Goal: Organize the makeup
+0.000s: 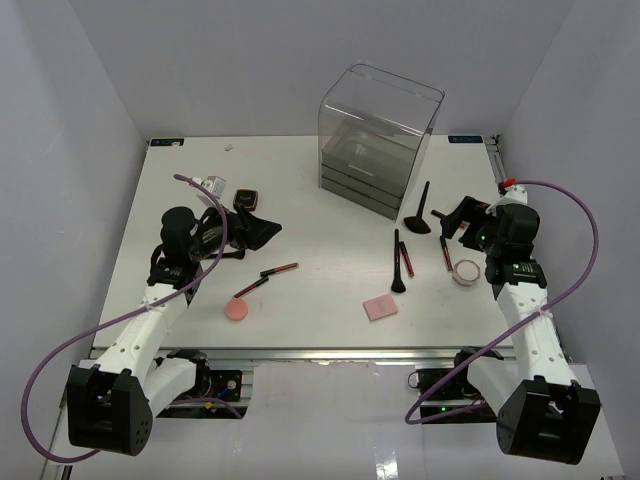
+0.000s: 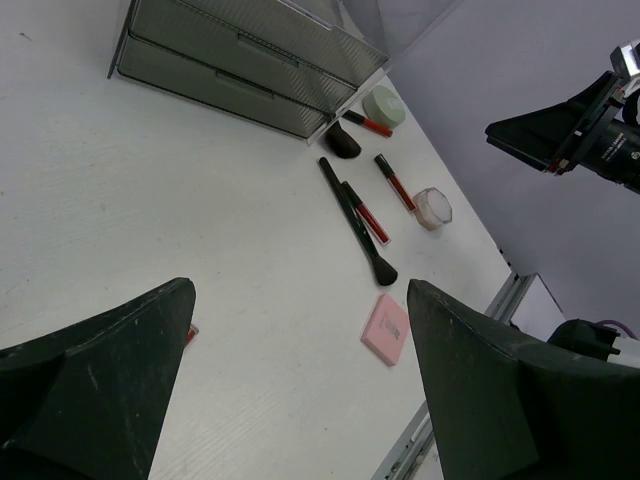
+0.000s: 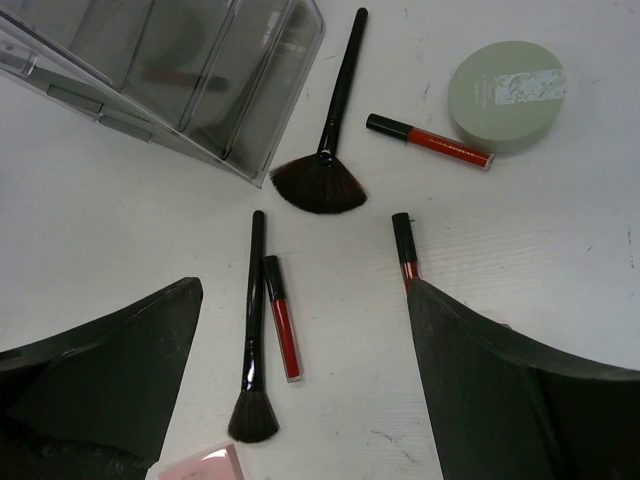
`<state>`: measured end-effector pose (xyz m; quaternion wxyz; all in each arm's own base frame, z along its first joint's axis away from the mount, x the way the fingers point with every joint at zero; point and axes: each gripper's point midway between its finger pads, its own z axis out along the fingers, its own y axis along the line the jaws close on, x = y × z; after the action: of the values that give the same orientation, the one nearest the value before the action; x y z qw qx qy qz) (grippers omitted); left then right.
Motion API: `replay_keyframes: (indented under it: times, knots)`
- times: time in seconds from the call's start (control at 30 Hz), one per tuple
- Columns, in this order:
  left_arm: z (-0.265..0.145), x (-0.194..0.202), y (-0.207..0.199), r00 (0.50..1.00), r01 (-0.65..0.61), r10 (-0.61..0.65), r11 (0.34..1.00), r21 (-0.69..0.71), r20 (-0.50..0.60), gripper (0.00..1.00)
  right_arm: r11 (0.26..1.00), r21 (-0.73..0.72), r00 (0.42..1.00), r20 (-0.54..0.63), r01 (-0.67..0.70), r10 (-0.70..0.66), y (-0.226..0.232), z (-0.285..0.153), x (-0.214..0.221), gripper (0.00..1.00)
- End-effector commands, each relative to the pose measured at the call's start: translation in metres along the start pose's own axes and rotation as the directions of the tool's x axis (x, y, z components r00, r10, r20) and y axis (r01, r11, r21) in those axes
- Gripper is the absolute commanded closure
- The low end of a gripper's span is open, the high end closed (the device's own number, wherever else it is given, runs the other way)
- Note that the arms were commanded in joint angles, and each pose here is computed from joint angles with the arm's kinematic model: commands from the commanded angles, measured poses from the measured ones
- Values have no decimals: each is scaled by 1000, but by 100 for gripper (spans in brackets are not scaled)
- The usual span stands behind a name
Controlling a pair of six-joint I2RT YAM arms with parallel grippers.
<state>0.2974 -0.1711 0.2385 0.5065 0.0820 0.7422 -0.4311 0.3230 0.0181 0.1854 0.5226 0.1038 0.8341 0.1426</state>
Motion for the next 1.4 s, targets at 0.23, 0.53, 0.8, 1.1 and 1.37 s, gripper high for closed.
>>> replay_keyframes:
  times: [0.23, 0.53, 0.8, 1.1, 1.37]
  knots:
    - [8, -13, -17, 1000, 0, -1, 995, 96, 15, 2, 689, -577, 894, 195, 438, -405, 89, -38, 18, 10]
    - [71, -12, -45, 990, 141, -141, 981, 136, -7, 16, 459, -709, 824, 318, 535, -469, 115, -71, 32, 10]
    - [156, -44, -48, 942, 325, -333, 936, 136, 44, 32, 405, -747, 825, 335, 527, -455, 122, -79, 37, 7]
    - [239, -44, -24, 883, 450, -455, 890, 67, 118, 41, 382, -752, 817, 355, 538, -454, 124, -82, 36, 1]
    - [277, -35, -17, 884, 449, -449, 893, 30, 132, 43, 355, -755, 807, 376, 552, -456, 126, -85, 36, 8]
